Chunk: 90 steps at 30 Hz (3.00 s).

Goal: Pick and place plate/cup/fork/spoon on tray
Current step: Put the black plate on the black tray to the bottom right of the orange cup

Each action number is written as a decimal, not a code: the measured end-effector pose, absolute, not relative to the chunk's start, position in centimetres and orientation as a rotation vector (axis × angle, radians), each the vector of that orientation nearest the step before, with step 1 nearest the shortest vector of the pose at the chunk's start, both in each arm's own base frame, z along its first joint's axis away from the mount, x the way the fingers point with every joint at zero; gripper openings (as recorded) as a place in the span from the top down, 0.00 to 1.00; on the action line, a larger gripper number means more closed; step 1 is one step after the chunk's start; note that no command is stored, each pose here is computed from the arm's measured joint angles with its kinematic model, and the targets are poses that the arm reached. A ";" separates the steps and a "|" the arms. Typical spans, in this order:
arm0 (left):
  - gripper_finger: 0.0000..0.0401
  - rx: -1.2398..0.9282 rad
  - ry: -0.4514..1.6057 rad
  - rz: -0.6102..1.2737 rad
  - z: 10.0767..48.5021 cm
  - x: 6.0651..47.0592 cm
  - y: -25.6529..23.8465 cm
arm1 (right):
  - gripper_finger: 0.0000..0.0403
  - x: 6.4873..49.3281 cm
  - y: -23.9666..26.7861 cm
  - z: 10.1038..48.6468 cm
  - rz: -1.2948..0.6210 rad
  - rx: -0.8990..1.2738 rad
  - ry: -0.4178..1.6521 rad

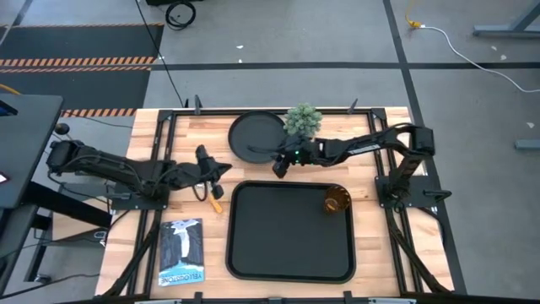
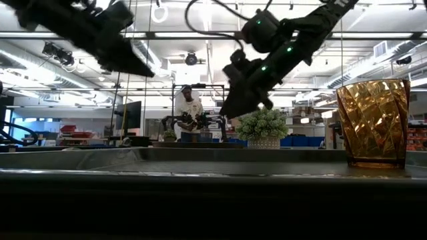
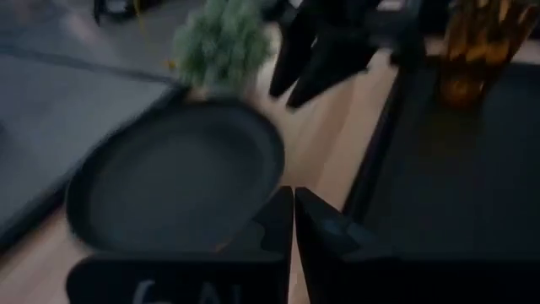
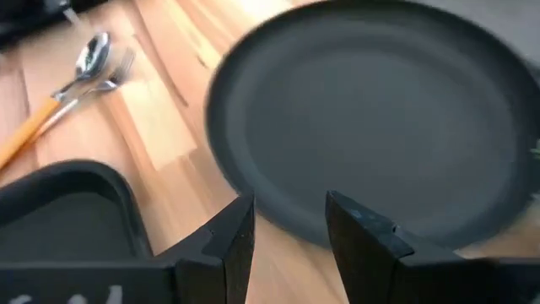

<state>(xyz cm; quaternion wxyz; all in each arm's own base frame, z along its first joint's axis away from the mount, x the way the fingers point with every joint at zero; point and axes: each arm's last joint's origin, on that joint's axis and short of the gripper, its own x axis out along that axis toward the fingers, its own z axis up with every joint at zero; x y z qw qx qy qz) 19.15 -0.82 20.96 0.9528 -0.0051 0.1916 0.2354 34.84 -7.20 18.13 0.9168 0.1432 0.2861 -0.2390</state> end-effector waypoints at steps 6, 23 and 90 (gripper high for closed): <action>0.94 -0.158 0.299 0.541 18.9 17.8 -0.5 | 0.62 35.2 -6.2 16.7 -0.506 0.279 0.655; 0.87 -0.329 0.304 0.663 17.7 17.5 0.3 | 0.62 34.4 -6.2 16.1 -0.761 0.387 0.672; 0.98 -0.139 0.343 0.733 17.6 14.1 3.3 | 0.62 39.0 -8.5 13.4 -0.320 -0.363 1.036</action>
